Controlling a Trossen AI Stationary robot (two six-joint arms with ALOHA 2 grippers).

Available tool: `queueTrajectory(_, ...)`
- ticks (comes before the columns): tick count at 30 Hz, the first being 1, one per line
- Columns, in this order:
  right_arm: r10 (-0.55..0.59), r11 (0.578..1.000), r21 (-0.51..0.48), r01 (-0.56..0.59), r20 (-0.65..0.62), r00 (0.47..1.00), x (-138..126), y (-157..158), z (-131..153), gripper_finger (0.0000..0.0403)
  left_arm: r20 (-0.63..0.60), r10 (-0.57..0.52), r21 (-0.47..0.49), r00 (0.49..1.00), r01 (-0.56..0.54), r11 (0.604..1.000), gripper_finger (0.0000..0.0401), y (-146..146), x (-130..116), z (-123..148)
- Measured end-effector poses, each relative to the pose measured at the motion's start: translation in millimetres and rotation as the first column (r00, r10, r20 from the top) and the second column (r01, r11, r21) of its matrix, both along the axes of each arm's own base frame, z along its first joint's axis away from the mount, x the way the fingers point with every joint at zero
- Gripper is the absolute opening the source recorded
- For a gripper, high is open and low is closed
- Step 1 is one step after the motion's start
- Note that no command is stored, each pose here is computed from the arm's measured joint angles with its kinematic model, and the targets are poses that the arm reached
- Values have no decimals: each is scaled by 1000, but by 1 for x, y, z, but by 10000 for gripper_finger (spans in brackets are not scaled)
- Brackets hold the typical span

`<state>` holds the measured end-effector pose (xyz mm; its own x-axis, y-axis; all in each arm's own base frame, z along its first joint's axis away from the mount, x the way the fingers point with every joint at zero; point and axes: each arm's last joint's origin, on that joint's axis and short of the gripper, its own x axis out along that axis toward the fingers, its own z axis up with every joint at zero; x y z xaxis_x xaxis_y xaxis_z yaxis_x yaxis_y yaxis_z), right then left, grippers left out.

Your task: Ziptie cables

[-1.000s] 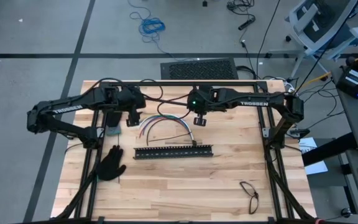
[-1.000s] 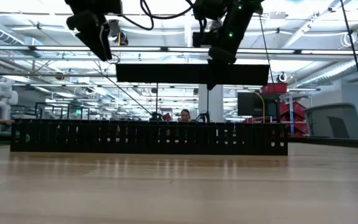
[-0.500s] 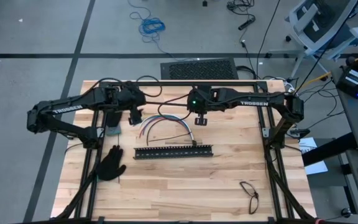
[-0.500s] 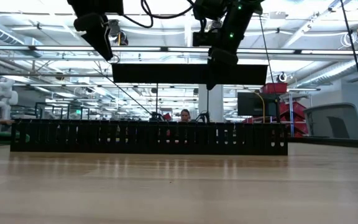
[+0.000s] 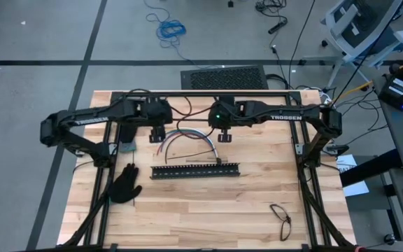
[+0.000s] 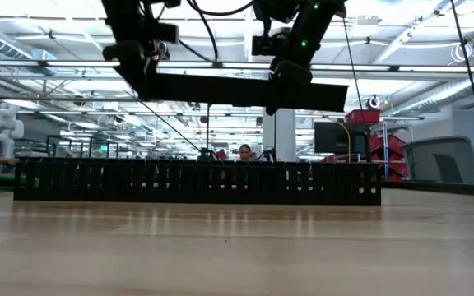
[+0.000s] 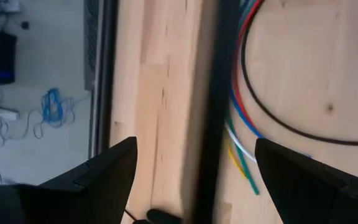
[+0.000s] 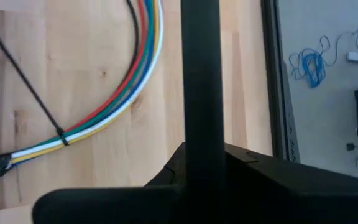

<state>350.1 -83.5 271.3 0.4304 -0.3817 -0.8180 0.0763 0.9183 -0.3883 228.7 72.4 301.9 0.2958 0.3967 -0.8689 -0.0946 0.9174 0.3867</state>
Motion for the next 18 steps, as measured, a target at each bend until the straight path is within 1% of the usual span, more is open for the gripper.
queueTrajectory(3,11,1000,2,-11,0,1000,1,3,0,22,-42,8,14,999,-8,1000,321,2,6,-7)
queueTrajectory(7,15,1000,1,-15,5,1000,2,5,0,22,-54,26,52,998,-24,998,319,3,6,-8)
queueTrajectory(11,14,1000,0,-14,5,1000,1,5,0,22,-59,55,114,997,-48,992,300,5,4,-5)
queueTrajectory(13,12,1000,-3,-12,5,1000,1,4,0,22,-47,63,122,997,-57,991,282,6,5,-5)
queueTrajectory(15,13,1000,-5,-13,4,1000,1,4,0,22,-44,69,118,997,-64,991,254,8,5,-5)
queueTrajectory(16,14,1000,-7,-14,4,1000,1,4,0,22,-49,71,117,996,-65,991,234,9,5,-6)
queueTrajectory(18,12,1000,-11,-12,5,1000,2,4,1,22,-64,69,115,996,-61,992,182,12,7,-8)
